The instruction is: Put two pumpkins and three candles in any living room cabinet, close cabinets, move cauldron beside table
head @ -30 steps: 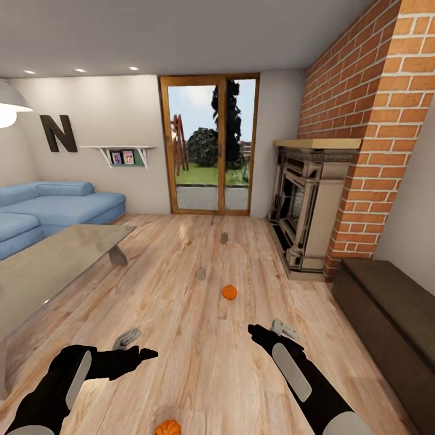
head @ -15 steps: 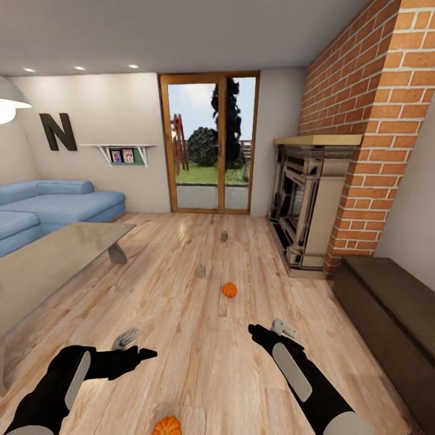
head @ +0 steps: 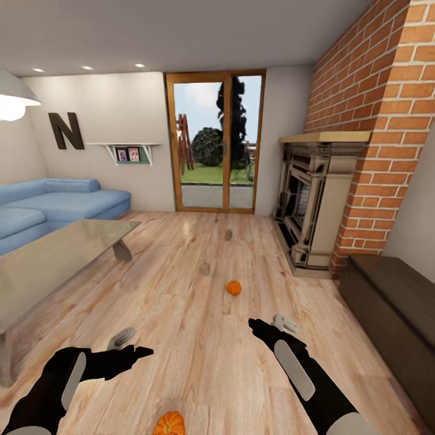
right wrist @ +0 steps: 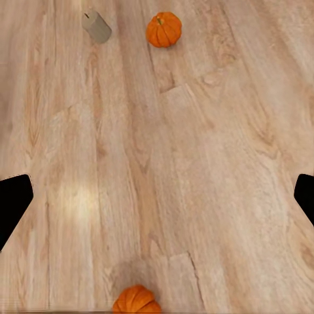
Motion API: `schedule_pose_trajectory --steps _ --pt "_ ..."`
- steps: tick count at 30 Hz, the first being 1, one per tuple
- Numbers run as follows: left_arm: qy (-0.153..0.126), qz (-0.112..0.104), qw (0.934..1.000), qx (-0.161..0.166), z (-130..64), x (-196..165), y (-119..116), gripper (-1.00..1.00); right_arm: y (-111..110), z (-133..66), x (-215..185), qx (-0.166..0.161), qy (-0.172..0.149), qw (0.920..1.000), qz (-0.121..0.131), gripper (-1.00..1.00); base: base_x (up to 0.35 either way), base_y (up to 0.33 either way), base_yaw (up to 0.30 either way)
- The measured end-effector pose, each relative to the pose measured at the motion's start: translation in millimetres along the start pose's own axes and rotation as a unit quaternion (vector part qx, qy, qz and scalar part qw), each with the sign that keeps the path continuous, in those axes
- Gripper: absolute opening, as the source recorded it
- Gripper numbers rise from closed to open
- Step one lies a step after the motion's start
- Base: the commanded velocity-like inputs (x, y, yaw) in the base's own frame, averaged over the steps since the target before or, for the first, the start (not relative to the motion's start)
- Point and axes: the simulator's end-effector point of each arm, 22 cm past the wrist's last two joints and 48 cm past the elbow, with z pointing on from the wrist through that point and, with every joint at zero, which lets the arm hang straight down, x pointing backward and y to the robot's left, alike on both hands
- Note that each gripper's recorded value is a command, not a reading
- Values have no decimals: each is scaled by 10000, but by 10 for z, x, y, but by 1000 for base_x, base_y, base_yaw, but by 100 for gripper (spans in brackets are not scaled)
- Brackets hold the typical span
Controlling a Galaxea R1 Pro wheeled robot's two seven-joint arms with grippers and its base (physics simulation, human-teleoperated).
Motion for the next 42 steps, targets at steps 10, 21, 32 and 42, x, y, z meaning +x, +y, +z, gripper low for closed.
schedule_pose_trajectory --steps 10,21,32,42 --pt "-77 48 10000 -1 132 71 124 100 -105 98 142 29 -6 10000 -15 100 0 0 21" --pt "-148 94 9998 -5 274 157 268 100 3 103 176 -232 -136 9996 -73 100 0 0 0" --pt "-141 76 9999 -12 432 299 441 100 774 -477 -5 -1376 -431 9884 -481 100 0 0 0" --pt "-147 79 9999 -19 556 408 582 100 724 -422 197 -1456 -389 9875 -464 100 0 0 0"
